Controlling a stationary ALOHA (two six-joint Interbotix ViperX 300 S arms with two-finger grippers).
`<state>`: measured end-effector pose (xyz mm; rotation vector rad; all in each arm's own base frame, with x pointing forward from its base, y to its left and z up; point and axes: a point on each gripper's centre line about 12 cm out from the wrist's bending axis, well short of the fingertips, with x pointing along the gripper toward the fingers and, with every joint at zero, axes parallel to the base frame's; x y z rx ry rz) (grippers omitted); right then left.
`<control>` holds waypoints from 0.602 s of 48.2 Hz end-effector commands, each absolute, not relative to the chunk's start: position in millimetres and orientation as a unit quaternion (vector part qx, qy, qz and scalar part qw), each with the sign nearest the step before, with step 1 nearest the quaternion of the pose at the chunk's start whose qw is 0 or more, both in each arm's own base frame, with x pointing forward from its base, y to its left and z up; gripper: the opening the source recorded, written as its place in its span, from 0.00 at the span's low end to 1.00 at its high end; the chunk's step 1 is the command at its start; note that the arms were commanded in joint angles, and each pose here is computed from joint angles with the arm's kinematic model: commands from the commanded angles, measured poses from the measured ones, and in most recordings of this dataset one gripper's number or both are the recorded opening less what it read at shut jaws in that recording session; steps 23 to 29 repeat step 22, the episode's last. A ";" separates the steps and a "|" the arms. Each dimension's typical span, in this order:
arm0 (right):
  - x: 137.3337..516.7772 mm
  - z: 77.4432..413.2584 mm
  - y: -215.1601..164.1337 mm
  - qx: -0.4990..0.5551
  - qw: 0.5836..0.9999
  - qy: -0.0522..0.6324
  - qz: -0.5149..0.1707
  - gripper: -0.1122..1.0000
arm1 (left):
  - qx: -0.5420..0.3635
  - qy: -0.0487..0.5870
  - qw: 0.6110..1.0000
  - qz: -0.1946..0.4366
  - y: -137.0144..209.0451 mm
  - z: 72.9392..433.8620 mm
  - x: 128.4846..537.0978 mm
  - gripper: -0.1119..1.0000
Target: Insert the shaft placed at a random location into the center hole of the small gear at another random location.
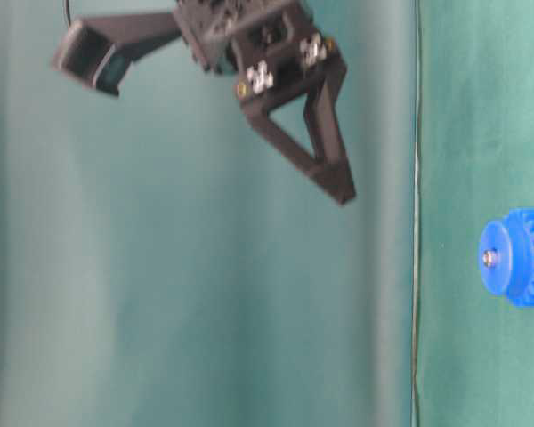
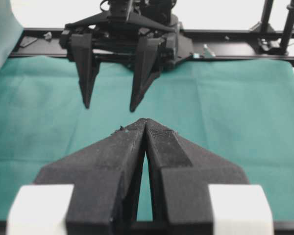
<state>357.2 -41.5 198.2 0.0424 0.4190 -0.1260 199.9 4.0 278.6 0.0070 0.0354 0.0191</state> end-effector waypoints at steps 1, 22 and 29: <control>347.7 209.6 -39.9 0.020 0.979 0.193 -0.062 0.82 | 0.004 0.010 1.000 0.010 4.3 285.1 202.3 0.10; 309.1 203.3 -35.4 0.031 0.975 0.213 -0.063 0.82 | 0.003 0.012 1.000 0.010 4.4 284.8 202.3 0.10; 309.1 203.3 -35.4 0.031 0.975 0.213 -0.063 0.82 | 0.003 0.012 1.000 0.010 4.4 284.8 202.3 0.10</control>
